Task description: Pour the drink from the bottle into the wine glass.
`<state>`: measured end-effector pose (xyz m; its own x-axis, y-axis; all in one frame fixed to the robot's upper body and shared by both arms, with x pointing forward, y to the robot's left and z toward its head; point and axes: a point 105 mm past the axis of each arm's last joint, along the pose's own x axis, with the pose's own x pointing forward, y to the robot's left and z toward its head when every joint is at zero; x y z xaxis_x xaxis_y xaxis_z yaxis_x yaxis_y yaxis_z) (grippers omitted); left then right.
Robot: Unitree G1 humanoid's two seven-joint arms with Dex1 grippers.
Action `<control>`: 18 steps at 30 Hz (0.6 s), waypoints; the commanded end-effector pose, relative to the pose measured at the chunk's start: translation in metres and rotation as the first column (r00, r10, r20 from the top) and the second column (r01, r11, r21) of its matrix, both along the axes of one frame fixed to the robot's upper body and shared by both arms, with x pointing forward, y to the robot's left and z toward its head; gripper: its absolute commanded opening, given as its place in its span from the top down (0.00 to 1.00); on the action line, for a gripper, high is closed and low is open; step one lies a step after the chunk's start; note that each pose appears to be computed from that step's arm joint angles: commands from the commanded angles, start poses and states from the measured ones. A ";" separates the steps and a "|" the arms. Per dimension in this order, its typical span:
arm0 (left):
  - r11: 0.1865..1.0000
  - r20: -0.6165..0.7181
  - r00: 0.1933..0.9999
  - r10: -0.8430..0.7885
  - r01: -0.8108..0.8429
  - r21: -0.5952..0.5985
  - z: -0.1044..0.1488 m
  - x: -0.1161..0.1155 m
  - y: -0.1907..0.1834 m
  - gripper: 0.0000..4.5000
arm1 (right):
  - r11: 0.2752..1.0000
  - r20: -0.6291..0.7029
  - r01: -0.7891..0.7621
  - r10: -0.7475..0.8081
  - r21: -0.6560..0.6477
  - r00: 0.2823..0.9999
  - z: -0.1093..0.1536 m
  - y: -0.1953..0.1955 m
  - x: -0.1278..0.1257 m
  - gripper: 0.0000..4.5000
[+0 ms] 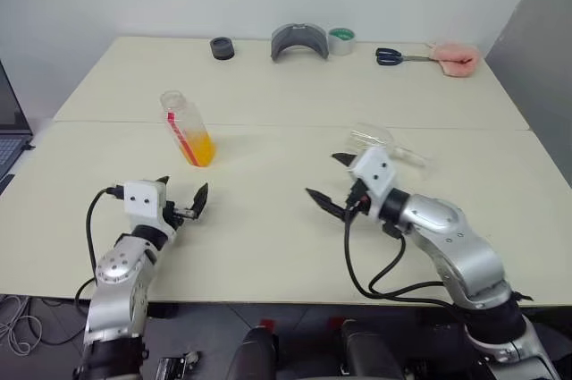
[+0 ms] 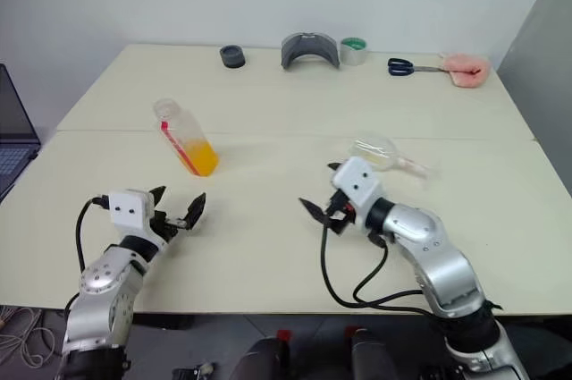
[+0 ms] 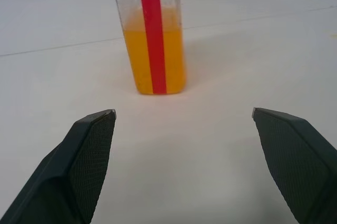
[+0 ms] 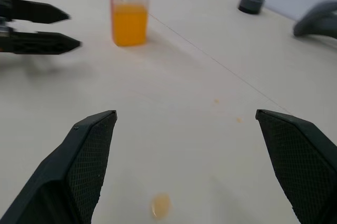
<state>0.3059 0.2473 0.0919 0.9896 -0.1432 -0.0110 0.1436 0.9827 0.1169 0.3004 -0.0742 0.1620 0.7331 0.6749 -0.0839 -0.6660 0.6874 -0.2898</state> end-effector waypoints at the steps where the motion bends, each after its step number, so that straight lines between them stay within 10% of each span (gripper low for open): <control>1: 0.996 0.072 0.994 -0.077 0.074 0.042 0.021 -0.002 -0.022 0.01 | 0.985 0.120 0.170 -0.164 -0.038 0.979 0.017 -0.026 0.004 0.00; 18: 0.541 -0.077 0.559 -0.825 0.823 0.175 0.060 -0.013 -0.140 0.01 | 0.586 0.417 0.525 -0.323 -0.617 0.850 -0.012 -0.067 0.057 0.00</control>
